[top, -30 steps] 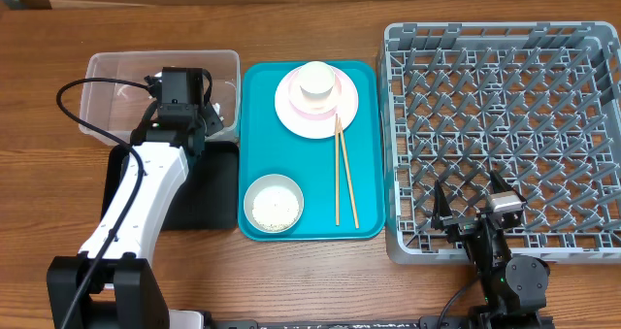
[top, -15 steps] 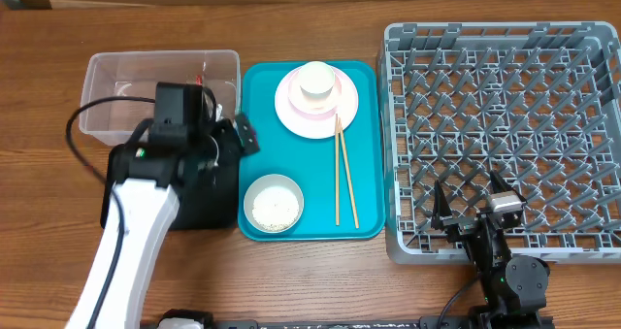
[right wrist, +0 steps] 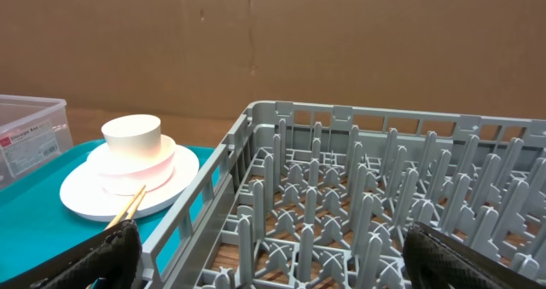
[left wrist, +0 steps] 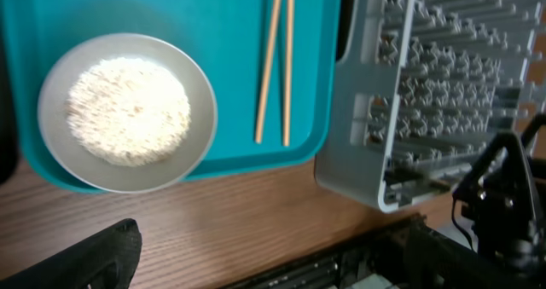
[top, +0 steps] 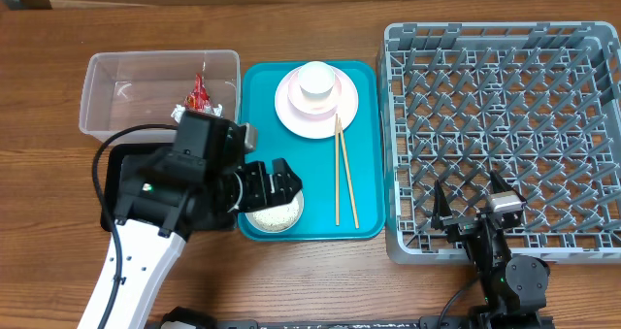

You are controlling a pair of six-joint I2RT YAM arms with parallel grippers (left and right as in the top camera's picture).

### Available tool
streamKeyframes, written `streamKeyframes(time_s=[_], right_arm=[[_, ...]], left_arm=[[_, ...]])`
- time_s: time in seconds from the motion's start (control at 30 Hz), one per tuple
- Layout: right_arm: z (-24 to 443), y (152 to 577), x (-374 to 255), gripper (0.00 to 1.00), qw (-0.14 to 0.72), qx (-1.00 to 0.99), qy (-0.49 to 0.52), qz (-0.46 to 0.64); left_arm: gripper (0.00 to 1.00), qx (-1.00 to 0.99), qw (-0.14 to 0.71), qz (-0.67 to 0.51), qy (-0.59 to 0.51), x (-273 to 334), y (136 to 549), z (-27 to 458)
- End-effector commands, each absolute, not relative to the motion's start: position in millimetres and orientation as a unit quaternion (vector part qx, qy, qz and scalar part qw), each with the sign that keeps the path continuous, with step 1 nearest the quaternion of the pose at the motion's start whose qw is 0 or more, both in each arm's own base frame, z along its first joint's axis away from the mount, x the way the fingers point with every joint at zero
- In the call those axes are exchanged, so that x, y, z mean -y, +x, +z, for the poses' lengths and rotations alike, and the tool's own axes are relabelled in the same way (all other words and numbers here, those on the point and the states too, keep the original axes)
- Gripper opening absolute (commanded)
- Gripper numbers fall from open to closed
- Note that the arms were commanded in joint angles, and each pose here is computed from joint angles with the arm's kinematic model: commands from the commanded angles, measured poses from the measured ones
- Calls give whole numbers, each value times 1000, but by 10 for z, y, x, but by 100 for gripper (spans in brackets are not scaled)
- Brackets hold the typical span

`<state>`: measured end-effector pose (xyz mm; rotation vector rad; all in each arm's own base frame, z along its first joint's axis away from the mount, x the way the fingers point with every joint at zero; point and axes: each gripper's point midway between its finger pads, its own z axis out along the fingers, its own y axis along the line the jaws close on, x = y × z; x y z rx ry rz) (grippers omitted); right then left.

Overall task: Sort waste into correct bins and load items into the dishwasher
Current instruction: 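Move the left gripper down to the rim of the white rice bowl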

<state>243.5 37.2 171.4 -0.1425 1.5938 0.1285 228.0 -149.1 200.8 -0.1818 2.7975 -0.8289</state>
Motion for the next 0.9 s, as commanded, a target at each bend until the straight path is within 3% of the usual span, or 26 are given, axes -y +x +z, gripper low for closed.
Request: streamKeyframes(time_s=[0.0, 0.87], right_arm=[[1699, 2439, -359, 100, 697, -713, -62, 55], [1699, 2439, -359, 100, 697, -713, -62, 55]], left_arm=[[100, -949, 108, -293, -47, 1616, 2199, 2093], [100, -969, 172, -175, 17, 1800, 2091, 1964]])
